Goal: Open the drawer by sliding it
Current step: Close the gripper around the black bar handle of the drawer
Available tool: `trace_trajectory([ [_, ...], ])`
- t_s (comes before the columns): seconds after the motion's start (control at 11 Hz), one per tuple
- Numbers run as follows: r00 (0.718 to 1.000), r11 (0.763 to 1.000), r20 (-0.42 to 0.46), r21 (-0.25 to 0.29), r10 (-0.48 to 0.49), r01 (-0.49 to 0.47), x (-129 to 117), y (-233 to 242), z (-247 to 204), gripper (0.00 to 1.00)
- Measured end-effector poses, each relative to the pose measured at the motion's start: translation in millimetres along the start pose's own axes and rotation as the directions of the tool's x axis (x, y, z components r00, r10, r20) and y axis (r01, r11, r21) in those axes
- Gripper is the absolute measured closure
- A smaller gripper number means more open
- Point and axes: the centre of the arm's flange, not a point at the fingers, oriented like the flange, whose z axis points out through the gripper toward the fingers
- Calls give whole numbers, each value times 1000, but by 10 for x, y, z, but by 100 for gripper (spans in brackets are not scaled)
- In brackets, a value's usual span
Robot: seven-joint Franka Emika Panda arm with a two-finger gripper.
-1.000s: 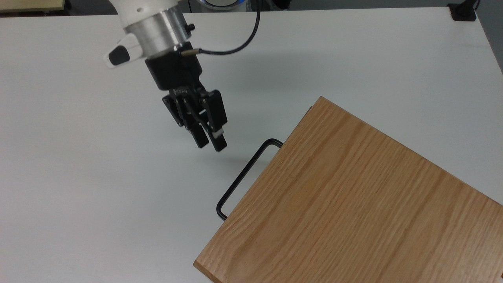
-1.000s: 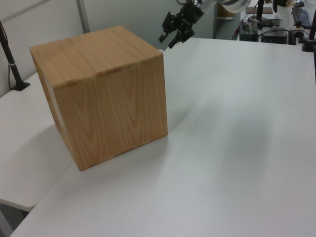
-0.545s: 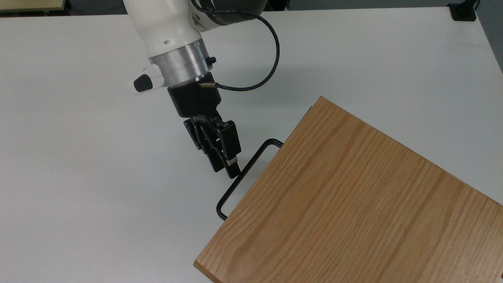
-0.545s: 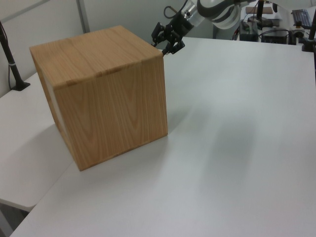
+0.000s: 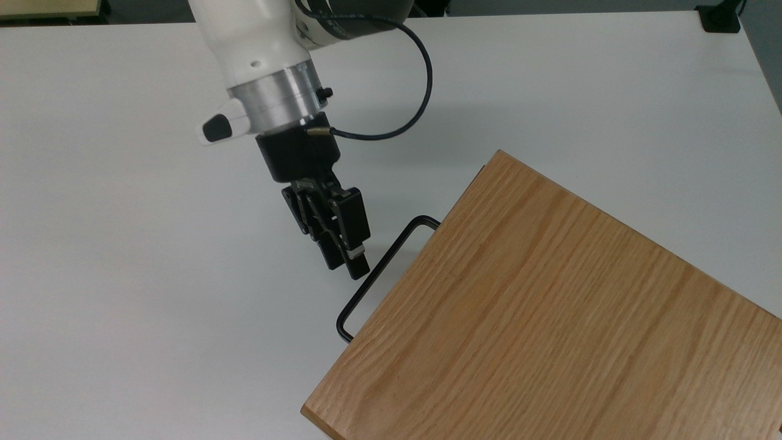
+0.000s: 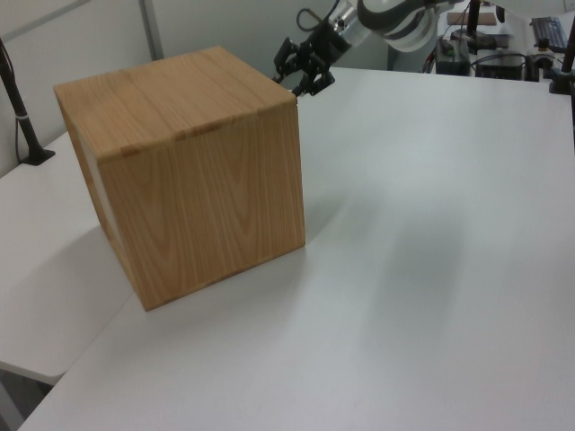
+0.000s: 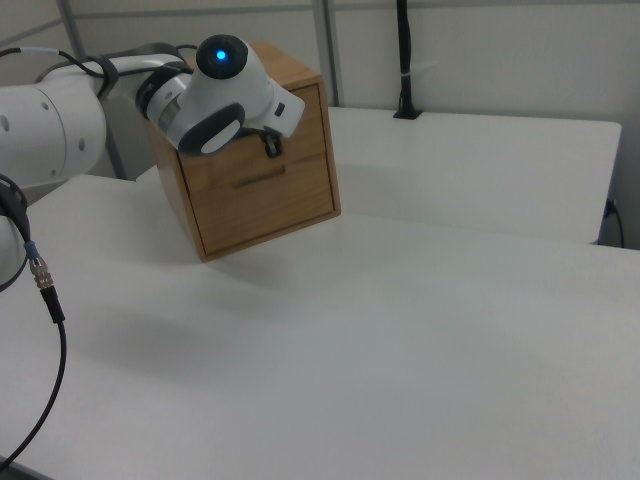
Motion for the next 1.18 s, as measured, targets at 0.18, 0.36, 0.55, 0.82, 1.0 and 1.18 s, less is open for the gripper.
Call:
trace_trajectory([
  [0.18, 1000, 1000, -13, 13, 0, 0, 56, -49, -73, 44],
  [0.36, 1000, 1000, -12, 21, -6, 6, 31, -108, -80, 44],
  [0.55, 1000, 999, 3, 31, -18, 18, -78, -200, -42, 44],
  [0.82, 999, 999, 19, 34, -30, 29, -192, -263, 19, 50],
  [1.0, 999, 999, 26, 23, -25, 25, -201, -200, 106, 72],
  [1.18, 999, 999, 22, 28, -30, 29, -207, -226, 117, 84],
])
